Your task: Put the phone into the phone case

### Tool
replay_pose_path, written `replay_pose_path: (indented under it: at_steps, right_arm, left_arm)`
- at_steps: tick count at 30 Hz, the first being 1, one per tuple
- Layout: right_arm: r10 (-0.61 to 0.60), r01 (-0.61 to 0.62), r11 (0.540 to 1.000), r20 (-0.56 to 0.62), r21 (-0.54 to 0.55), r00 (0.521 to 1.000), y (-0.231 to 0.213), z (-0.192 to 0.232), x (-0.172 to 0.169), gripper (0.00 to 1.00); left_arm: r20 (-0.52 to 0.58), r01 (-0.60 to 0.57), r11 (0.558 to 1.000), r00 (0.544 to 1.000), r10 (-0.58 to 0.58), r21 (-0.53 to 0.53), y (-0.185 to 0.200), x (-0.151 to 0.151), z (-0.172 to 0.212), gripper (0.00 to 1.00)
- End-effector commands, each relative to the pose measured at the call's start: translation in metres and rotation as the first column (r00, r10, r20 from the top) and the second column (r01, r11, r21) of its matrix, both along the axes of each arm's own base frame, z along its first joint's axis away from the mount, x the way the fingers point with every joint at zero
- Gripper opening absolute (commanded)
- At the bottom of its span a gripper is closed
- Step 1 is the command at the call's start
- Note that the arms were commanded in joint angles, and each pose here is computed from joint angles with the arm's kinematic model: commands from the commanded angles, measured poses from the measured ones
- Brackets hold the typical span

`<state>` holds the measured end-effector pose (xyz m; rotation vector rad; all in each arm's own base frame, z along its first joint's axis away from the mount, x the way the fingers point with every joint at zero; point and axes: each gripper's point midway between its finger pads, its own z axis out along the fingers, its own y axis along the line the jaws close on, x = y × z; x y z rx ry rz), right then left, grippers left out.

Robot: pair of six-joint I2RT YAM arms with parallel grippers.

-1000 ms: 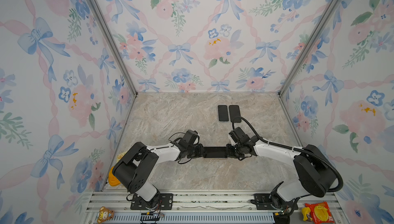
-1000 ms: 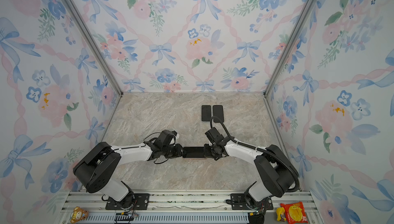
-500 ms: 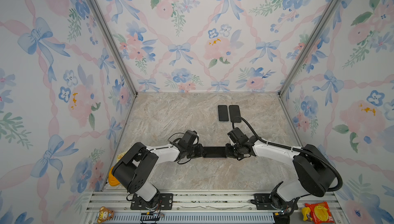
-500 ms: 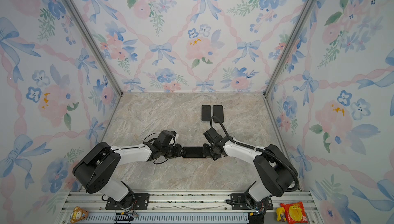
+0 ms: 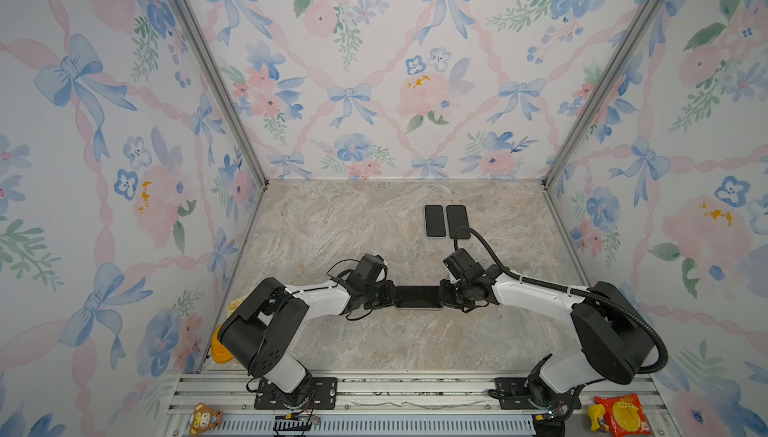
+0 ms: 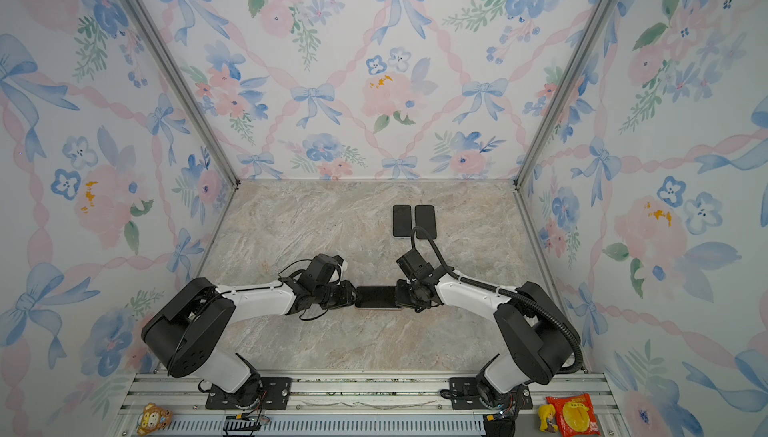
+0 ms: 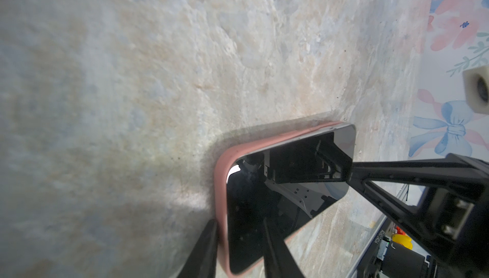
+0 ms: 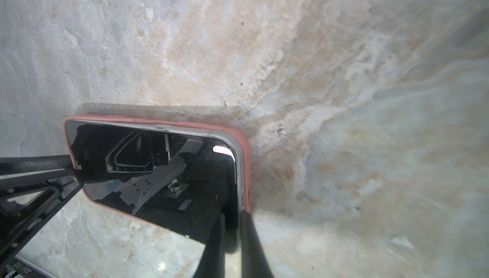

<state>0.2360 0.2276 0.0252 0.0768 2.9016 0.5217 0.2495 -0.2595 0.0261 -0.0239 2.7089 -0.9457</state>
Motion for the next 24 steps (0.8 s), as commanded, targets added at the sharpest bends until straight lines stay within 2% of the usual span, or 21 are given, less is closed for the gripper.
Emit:
replay_pose_path:
  at_steps: [1, 8, 10, 16, 20, 22, 24]
  right_arm:
    - [0.209, -0.183, 0.961, -0.109, 0.207, 0.972, 0.068, -0.043, -0.047, 0.03]
    - [0.203, -0.183, 0.968, -0.106, 0.173, 0.973, 0.060, -0.041, -0.047, 0.01]
    - [0.204, -0.189, 0.970, -0.089, 0.155, 0.975, 0.057, -0.031, -0.042, 0.03]
    - [0.207, -0.208, 0.977, 0.016, 0.041, 0.978, 0.028, 0.015, -0.022, 0.18]
    - [0.237, -0.235, 0.972, 0.079, -0.024, 0.968, 0.014, 0.036, -0.009, 0.31]
    - [0.257, -0.255, 0.966, 0.114, -0.029, 0.960, 0.013, 0.044, 0.000, 0.40]
    - [0.280, -0.279, 0.960, 0.143, -0.030, 0.949, 0.017, 0.048, 0.012, 0.46]
  left_arm:
    - [-0.096, 0.077, 0.997, 0.992, -0.080, -0.031, -0.011, -0.028, -0.018, 0.30]
    - [-0.091, 0.079, 0.996, 0.992, -0.083, -0.039, -0.013, -0.027, -0.015, 0.30]
    - [-0.085, 0.078, 0.997, 0.993, -0.080, -0.028, -0.011, -0.027, -0.013, 0.30]
    - [-0.075, 0.048, 0.995, 0.996, -0.042, 0.090, 0.019, -0.025, -0.016, 0.32]
    - [-0.065, 0.007, 0.980, 0.998, 0.006, 0.197, 0.046, -0.020, -0.014, 0.39]
    - [-0.065, -0.014, 0.980, 0.998, 0.028, 0.201, 0.053, -0.020, -0.010, 0.42]
    - [-0.090, -0.032, 0.987, 0.995, 0.047, 0.159, 0.052, -0.022, -0.005, 0.43]
